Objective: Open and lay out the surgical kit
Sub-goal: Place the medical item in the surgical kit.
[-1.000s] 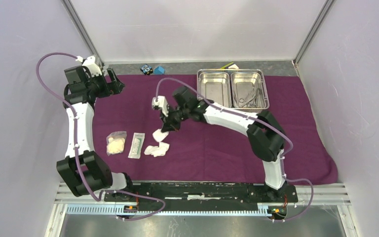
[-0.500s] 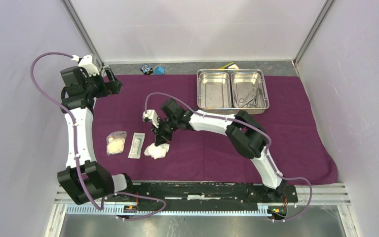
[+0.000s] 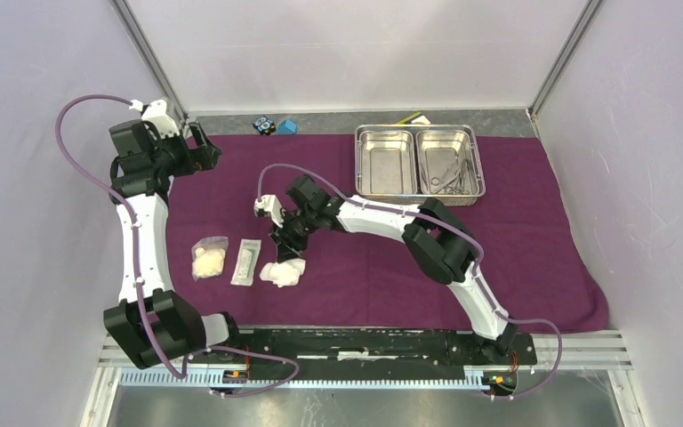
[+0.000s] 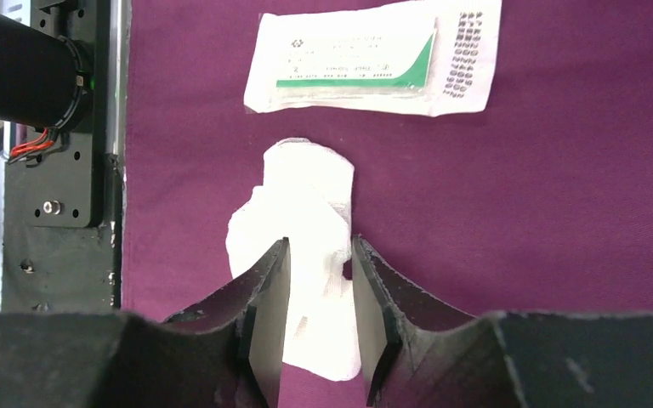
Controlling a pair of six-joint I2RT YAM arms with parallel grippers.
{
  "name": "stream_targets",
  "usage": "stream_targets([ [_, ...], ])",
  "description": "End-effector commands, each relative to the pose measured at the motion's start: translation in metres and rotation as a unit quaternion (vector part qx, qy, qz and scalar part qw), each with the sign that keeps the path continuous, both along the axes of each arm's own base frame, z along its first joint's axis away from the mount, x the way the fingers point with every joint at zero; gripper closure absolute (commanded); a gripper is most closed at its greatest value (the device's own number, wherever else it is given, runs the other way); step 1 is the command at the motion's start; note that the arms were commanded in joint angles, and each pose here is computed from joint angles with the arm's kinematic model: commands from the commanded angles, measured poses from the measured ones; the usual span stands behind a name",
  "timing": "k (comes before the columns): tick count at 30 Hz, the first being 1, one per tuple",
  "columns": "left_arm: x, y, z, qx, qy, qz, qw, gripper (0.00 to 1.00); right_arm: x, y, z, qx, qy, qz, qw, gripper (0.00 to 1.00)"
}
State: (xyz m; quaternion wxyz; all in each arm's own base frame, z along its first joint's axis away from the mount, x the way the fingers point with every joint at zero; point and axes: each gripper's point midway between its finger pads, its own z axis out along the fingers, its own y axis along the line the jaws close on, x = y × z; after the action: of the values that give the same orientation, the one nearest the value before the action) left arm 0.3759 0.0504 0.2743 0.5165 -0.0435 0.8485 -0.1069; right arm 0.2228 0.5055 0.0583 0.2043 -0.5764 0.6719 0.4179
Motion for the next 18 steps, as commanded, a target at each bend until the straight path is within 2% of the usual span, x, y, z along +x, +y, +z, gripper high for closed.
stream_targets([
  [1, 0.000, -0.002, 0.009, 0.005, -0.016, -0.012, 1.000, 0.00, 0.014, 0.009, 0.032, 0.024, -0.044, -0.002, 0.999, 0.57],
  [8, 0.003, 0.011, 0.010, 0.025, -0.015, 0.016, 0.999, 0.00, 0.037, -0.003, 0.069, 0.030, -0.102, -0.030, 0.994, 0.34],
  [12, 0.004, 0.011, 0.017, 0.026, -0.030, 0.019, 0.999, 0.00, 0.065, -0.024, 0.099, 0.036, -0.153, -0.071, 0.985, 0.25],
  [15, 0.006, 0.004, 0.016, -0.002, -0.028, 0.011, 1.000, 0.00, 0.091, -0.045, 0.119, 0.034, -0.193, -0.112, 0.974, 0.18],
  [18, 0.011, -0.013, 0.013, -0.039, -0.030, -0.030, 0.998, 0.00, 0.119, -0.072, 0.139, 0.034, -0.225, -0.156, 0.961, 0.10],
])
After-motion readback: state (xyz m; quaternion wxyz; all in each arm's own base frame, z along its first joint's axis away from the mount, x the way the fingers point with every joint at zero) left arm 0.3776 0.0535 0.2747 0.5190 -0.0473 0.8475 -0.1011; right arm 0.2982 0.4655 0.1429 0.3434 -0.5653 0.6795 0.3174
